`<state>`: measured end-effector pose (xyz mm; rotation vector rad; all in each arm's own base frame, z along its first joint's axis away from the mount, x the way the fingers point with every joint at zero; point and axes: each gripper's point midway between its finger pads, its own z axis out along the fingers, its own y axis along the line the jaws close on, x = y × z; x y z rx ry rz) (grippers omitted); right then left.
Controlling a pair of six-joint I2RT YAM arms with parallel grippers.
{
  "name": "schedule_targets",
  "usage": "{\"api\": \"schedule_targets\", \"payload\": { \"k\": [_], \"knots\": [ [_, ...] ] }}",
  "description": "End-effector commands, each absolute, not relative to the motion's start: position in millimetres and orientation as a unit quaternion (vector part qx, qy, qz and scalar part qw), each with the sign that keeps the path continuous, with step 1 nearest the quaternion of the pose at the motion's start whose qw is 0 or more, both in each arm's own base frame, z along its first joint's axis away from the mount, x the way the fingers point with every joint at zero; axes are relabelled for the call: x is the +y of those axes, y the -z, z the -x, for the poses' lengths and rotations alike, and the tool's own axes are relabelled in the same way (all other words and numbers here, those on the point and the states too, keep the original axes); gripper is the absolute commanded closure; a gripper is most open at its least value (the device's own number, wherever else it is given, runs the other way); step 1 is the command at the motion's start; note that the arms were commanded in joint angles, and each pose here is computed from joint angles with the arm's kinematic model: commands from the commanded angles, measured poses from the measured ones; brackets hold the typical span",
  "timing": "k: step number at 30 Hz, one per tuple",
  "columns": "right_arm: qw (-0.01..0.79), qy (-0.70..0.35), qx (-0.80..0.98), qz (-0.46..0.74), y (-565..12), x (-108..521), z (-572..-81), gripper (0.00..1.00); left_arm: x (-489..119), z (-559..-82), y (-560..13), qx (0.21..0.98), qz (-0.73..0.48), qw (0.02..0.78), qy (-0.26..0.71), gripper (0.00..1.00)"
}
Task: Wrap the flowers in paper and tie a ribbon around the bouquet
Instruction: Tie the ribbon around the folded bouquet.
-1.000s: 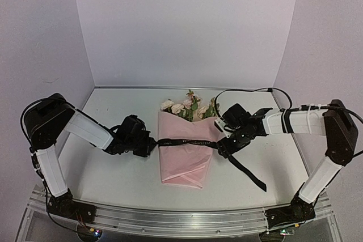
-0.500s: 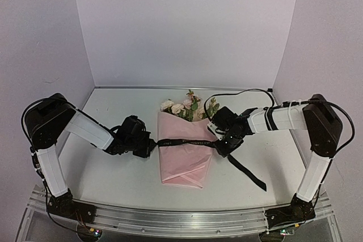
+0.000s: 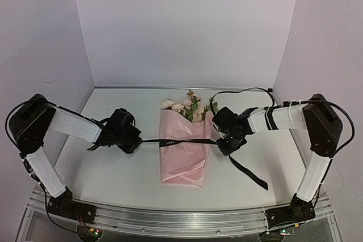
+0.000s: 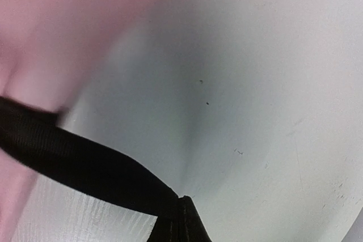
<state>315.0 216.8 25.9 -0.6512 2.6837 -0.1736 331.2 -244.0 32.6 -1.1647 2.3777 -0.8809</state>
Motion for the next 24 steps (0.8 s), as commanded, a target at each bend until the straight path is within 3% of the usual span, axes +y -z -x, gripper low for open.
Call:
{"api": "schedule_targets", "payload": {
  "k": [1,11,24],
  "knots": [
    [0.192,0.098,0.97,0.113,-35.7,170.8,-324.8,1.0,-161.0,-321.0,-23.6,0.874,0.384,0.219,0.204,1.0],
    [0.187,0.111,0.971,-0.099,-42.1,62.1,-307.0,1.0,-14.0,-304.7,-7.7,0.835,0.485,0.222,0.138,1.0],
    [0.163,0.106,0.947,-0.254,-61.6,-13.4,-281.6,1.0,38.2,-302.4,-22.5,0.803,0.531,0.236,0.129,1.0]
  ]
}}
